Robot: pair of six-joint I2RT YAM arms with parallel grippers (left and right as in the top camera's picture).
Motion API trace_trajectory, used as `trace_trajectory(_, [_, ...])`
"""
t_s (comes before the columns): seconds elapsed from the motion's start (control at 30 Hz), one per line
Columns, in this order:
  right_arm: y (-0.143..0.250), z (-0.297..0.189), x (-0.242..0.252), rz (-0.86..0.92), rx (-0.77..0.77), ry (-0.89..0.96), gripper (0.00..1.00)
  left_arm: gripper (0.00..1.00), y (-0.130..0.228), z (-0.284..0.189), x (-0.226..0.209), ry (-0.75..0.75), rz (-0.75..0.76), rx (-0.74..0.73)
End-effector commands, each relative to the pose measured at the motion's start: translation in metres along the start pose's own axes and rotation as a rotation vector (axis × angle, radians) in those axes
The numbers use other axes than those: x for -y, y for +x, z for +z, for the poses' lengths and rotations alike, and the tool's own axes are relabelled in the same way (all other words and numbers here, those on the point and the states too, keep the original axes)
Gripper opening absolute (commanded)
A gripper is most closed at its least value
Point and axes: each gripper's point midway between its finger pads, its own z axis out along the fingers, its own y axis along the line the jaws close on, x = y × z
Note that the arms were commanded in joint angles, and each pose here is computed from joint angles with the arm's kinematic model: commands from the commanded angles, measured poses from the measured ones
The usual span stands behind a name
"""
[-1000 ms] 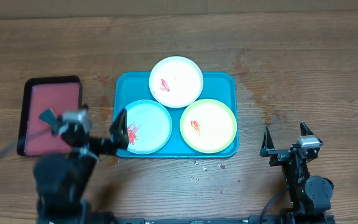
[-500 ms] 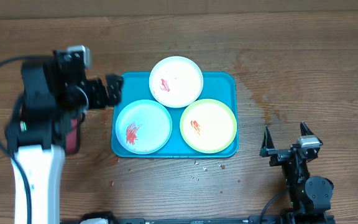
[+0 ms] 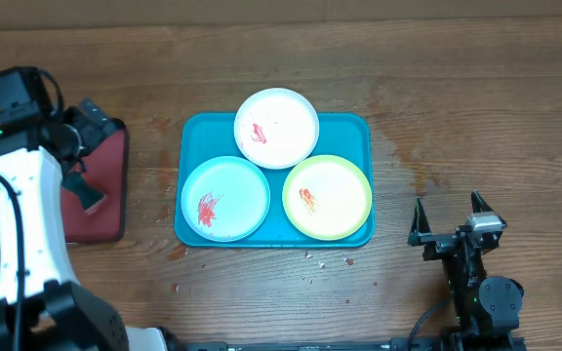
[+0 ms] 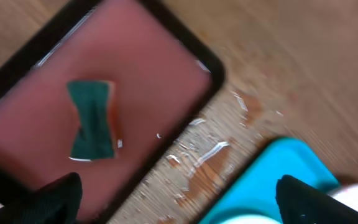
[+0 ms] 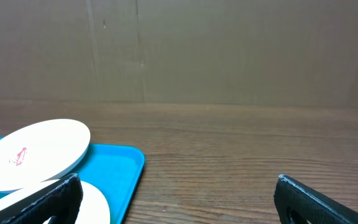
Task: Clean dirty plates on tray and stack at the side
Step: 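Move the left gripper to the pink basin and grasp the green sponge, then dip and rub the sponge in the basin water with the left gripper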
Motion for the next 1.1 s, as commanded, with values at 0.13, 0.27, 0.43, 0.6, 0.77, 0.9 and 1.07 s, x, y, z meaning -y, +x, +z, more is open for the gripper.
trace_trajectory(0.13, [0.001,0.0,0.001,-0.004,0.006,0.005,1.0,1.0,-0.018,0.044,-0.068,-0.299,-0.2,0.03])
trace_trajectory(0.27, [0.001,0.0,0.0,-0.004,0.006,0.005,1.0,1.0,-0.014,0.068,-0.089,-0.338,-0.25,-0.018])
trace_trajectory(0.43, [0.001,0.0,0.001,-0.004,0.006,0.005,1.0,0.86,0.002,0.105,-0.097,-0.259,-0.191,-0.165])
trace_trajectory(0.6, [0.001,0.0,0.0,-0.004,0.006,0.005,1.0,0.91,0.014,0.141,-0.086,-0.112,-0.11,-0.261])
trace_trajectory(0.77, [0.001,0.0,0.001,-0.004,0.006,0.005,1.0,0.91,0.016,0.159,-0.086,-0.109,-0.072,-0.263])
trace_trajectory(0.9, [0.001,0.0,0.001,-0.004,0.006,0.005,1.0,0.9,0.015,0.163,-0.088,-0.125,-0.06,-0.255])
trace_trajectory(1.07, [0.001,0.0,0.001,-0.004,0.006,0.005,1.0,0.66,0.014,0.163,-0.1,-0.189,-0.059,-0.243])
